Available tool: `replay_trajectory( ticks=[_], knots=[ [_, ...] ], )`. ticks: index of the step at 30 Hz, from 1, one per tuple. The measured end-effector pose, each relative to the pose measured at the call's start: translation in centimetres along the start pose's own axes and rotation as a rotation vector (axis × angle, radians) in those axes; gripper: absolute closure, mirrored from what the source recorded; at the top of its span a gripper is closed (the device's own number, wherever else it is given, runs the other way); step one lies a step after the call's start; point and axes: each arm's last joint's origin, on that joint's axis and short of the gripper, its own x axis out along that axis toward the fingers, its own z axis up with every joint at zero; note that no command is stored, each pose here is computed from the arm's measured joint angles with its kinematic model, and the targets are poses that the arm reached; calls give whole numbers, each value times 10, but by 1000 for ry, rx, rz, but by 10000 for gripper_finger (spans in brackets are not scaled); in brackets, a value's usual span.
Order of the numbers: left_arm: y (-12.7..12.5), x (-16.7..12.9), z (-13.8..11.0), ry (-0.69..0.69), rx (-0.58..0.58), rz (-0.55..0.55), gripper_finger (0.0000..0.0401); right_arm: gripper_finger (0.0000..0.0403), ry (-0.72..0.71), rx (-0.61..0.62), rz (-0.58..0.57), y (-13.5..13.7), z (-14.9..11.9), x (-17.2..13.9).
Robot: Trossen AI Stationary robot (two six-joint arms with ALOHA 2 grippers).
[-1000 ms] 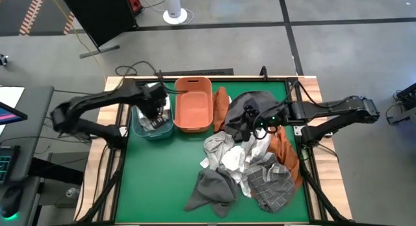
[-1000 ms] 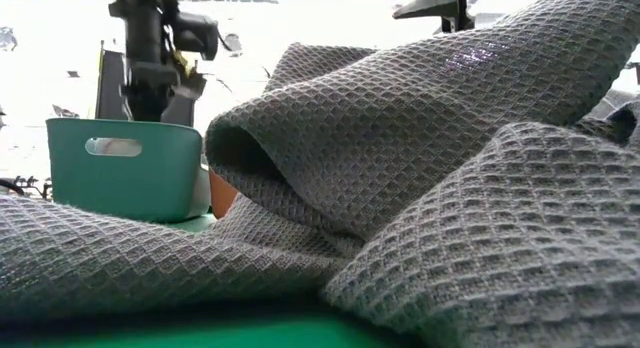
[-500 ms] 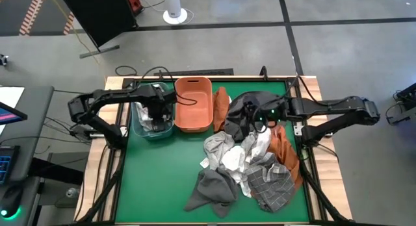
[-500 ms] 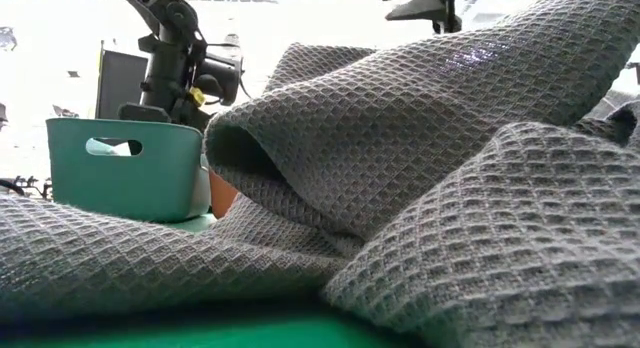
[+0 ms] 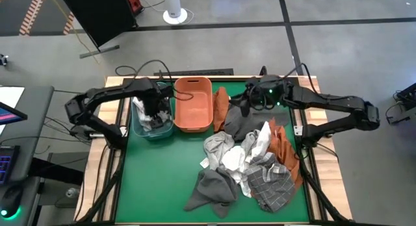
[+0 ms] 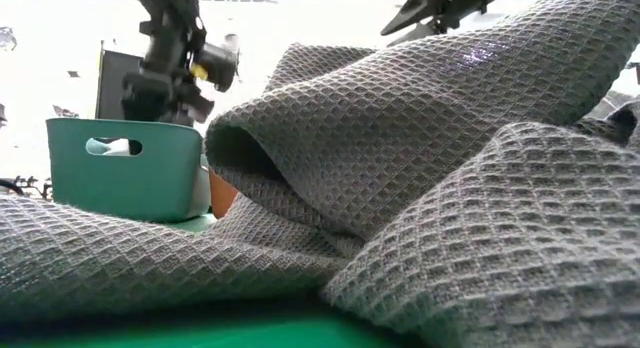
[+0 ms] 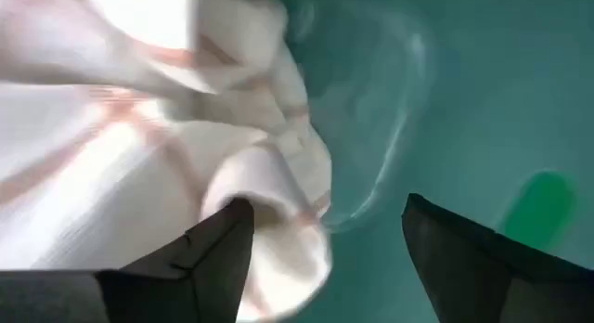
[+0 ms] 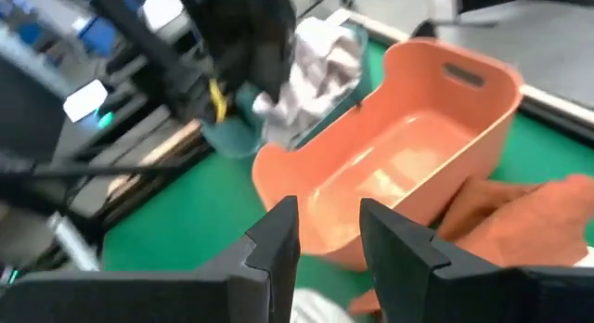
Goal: Sort towels by color in basket
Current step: Put the white/brown towel into the blue bin, then put the gray towel into the orange bin
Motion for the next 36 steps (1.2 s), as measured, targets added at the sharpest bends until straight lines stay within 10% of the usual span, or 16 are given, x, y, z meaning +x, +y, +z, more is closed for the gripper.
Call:
replay_trajectory(
  ticks=[18,36],
  knots=[
    [-43,-120,24,-886,-97,23,143,226,646,-274,-123,-28,-58,18],
    [-69,-112,18,-807,-72,-40,143,147,764,-472,-261,-78,-65,62]
  ],
)
